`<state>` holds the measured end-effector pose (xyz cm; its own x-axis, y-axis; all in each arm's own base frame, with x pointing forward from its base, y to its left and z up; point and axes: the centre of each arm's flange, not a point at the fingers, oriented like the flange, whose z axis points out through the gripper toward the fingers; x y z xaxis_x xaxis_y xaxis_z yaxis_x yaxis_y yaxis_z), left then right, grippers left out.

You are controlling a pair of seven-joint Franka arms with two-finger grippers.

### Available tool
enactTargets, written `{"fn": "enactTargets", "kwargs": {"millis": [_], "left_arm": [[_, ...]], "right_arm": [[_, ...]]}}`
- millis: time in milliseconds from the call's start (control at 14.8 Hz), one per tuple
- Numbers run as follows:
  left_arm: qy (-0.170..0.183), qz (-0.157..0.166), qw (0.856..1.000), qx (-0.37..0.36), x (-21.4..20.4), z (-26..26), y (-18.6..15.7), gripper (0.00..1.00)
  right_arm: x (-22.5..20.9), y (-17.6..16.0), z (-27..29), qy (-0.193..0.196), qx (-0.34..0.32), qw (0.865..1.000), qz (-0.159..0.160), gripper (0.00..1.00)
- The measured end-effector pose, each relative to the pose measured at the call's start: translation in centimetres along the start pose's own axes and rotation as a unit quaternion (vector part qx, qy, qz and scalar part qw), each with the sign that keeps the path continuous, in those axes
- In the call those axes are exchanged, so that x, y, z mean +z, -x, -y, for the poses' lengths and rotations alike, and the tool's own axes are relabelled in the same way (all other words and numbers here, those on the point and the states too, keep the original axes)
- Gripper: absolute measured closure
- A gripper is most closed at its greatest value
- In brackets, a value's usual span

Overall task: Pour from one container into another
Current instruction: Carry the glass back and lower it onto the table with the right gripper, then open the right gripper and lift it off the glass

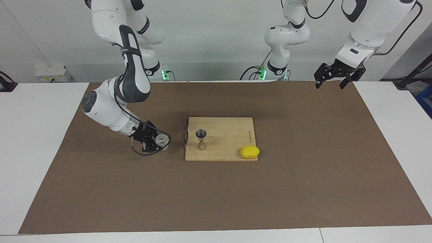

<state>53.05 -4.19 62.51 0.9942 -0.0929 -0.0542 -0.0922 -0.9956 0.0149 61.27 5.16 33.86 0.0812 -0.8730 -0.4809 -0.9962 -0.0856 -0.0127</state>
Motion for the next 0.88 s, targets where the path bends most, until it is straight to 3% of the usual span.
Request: {"fn": "enactTargets", "kwargs": {"millis": [203,474,880], "left_arm": [[0.000,0.000,1.000,0.000,0.0,0.0,0.0,0.00],[0.000,0.000,1.000,0.000,0.0,0.0,0.0,0.00],[0.000,0.000,1.000,0.000,0.0,0.0,0.0,0.00]], "right_arm": [[0.2,-4.1,-1.2,-0.009,0.008,0.999,0.034,0.50],[0.5,-8.1,-2.0,-0.011,0.016,0.999,0.049,0.50],[1.6,-10.0,-3.0,-0.005,0.024,0.998,0.058,0.50]]}}
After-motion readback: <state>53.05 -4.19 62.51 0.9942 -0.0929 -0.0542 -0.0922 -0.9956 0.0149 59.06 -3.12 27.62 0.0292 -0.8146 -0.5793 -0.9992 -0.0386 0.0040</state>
